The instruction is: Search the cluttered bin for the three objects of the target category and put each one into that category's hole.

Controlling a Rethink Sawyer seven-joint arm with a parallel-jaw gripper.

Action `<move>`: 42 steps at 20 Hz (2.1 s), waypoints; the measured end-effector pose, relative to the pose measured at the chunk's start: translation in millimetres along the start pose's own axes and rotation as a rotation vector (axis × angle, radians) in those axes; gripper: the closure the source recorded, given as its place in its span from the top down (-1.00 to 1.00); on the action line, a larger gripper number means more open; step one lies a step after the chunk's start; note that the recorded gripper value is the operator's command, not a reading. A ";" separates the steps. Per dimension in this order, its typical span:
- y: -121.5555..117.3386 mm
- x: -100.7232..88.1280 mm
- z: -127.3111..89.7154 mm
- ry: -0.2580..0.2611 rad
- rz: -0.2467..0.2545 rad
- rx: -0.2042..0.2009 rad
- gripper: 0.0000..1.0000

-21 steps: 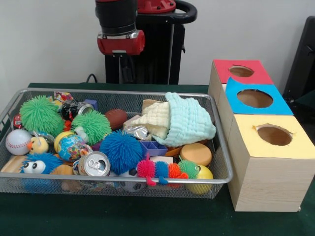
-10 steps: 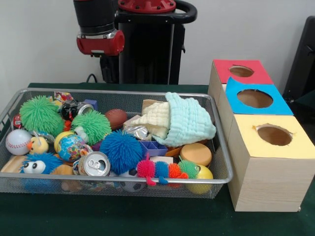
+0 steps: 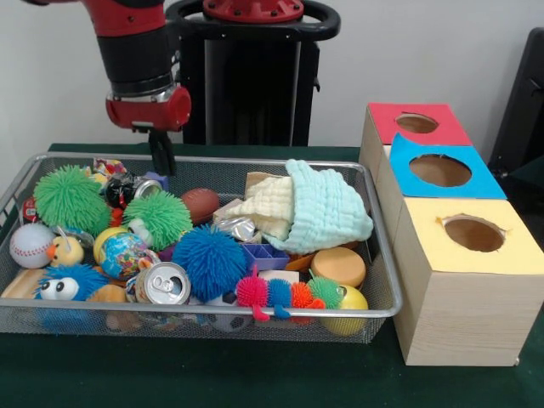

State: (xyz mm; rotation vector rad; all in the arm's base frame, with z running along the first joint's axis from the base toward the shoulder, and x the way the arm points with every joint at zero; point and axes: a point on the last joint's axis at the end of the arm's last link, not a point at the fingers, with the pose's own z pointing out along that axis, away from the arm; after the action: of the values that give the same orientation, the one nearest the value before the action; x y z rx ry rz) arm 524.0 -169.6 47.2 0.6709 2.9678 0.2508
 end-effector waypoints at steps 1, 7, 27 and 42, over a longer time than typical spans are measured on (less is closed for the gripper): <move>0.2 -8.8 4.8 -0.001 0.000 -0.002 -1.00; 2.4 -53.4 18.0 0.009 -0.004 -0.013 -1.00; -60.9 -110.7 -15.8 0.075 -0.023 0.022 -1.00; -71.4 -114.4 -14.5 0.051 -0.080 0.066 1.00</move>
State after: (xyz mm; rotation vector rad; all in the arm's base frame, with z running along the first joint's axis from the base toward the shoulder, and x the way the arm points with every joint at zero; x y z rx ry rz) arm 595.2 -284.8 54.4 0.5596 3.0557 0.1668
